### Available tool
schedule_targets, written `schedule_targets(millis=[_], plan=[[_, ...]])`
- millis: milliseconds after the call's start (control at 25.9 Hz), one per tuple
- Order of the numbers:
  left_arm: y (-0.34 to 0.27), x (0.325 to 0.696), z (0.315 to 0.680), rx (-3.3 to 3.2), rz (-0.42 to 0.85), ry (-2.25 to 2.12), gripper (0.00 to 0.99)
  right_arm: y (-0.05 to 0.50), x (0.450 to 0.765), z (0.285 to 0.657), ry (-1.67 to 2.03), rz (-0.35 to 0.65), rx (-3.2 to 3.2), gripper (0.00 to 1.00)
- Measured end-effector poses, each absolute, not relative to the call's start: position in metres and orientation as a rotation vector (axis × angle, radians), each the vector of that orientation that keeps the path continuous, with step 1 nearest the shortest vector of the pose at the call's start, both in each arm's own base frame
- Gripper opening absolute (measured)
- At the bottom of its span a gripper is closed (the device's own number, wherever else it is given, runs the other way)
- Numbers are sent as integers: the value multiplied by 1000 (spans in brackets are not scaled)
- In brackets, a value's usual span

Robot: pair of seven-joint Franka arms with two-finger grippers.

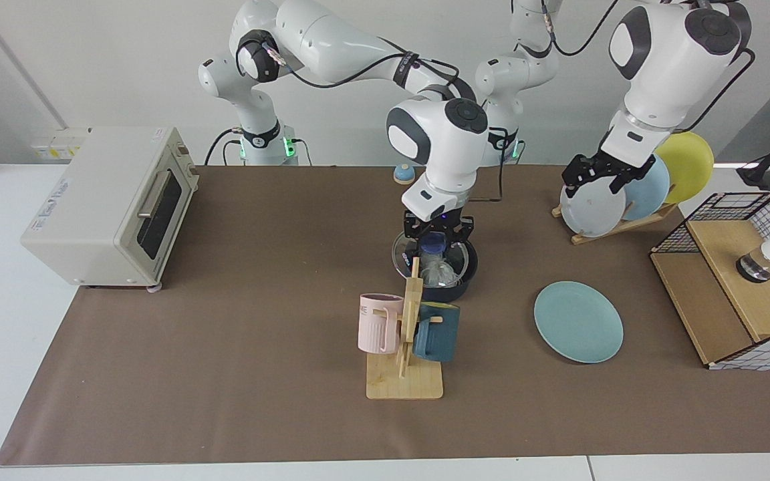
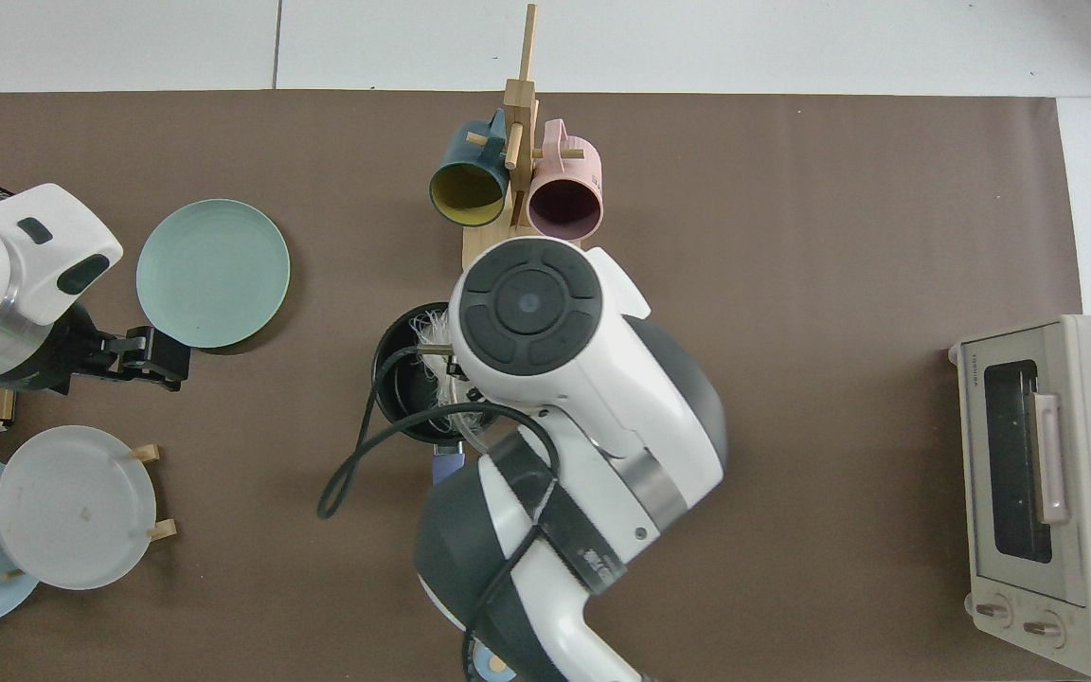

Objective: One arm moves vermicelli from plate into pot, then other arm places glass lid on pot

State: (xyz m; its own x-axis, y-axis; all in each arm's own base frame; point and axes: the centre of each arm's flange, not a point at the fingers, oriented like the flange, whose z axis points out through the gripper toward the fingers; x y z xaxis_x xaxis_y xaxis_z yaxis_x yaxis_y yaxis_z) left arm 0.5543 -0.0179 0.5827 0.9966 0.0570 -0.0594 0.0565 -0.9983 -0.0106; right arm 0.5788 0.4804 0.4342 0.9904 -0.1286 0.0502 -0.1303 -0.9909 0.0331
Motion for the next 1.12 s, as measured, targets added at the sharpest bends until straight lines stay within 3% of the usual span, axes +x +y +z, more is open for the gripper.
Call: schedule_targets(millis=[309, 1119], plan=[[7, 561, 584, -3137, 17, -96, 991, 498, 578, 437, -170, 131, 3131, 648], [22, 560, 589, -3136, -6, -113, 991, 500, 572, 416, -68, 20, 3101, 648]])
